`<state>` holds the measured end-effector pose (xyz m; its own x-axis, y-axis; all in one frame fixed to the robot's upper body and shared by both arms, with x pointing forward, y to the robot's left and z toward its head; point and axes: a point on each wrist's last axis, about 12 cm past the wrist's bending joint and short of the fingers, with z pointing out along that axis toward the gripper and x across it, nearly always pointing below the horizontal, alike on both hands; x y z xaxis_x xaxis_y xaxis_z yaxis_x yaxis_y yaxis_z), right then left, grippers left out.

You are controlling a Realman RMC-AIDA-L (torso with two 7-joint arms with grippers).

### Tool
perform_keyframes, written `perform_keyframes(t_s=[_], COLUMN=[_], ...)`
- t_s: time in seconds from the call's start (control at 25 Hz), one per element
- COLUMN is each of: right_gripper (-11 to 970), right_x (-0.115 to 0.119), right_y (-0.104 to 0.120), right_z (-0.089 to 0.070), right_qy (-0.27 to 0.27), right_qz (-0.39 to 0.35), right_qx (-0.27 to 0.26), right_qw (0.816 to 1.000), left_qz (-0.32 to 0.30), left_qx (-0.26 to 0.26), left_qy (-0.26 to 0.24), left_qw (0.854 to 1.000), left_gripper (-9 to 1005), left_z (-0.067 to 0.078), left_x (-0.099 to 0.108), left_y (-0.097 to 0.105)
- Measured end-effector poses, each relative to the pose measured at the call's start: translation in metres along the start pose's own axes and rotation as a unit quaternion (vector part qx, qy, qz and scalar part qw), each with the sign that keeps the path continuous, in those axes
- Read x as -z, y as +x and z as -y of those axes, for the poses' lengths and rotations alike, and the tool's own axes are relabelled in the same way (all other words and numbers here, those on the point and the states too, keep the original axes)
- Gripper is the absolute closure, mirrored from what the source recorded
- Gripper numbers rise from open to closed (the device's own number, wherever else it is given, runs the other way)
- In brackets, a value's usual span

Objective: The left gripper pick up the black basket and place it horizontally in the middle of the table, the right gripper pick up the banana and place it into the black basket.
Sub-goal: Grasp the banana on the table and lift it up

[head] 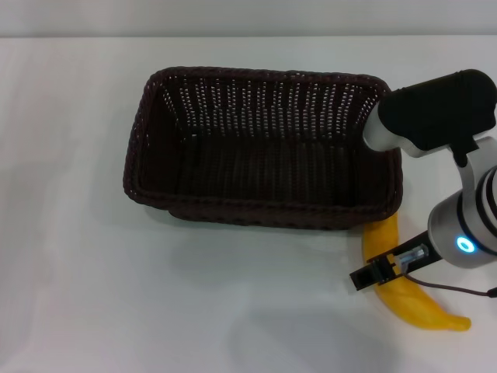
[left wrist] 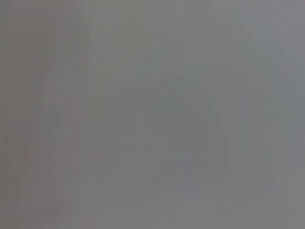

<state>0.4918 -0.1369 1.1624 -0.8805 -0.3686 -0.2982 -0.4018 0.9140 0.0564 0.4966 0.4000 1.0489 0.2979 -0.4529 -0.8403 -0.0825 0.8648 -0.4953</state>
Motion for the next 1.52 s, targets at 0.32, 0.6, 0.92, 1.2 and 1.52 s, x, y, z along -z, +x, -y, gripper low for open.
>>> perform_keyframes(t_s=[0.32,0.6,0.92,1.2,1.52], right_gripper=[233,265,302,458,461], right_x=[-0.005,-0.012,-0.016,-0.019,-0.011], right_y=[-0.002,-0.005,-0.003,0.0,-0.003], right_z=[0.007,0.006,0.007,0.014,0.049], right_qy=[0.016,0.012,0.012,0.02,0.057], right_qz=[-0.002,-0.003,-0.014,-0.027,-0.016], right_qx=[-0.006,-0.003,-0.003,0.005,0.004], right_qw=[1.0,1.0,1.0,0.999,0.998], left_qz=[0.003,0.006,0.011,0.011,0.011], left_qx=[0.002,0.004,0.006,0.008,0.009], left_qy=[-0.004,-0.01,-0.014,-0.014,-0.018], left_qw=[1.0,1.0,1.0,1.0,1.0], left_gripper=[102,101,101,101,102], left_z=[0.0,-0.001,-0.002,-0.002,-0.004], left_x=[-0.002,-0.003,-0.003,-0.003,0.0], left_y=[0.0,-0.001,-0.002,-0.002,-0.002])
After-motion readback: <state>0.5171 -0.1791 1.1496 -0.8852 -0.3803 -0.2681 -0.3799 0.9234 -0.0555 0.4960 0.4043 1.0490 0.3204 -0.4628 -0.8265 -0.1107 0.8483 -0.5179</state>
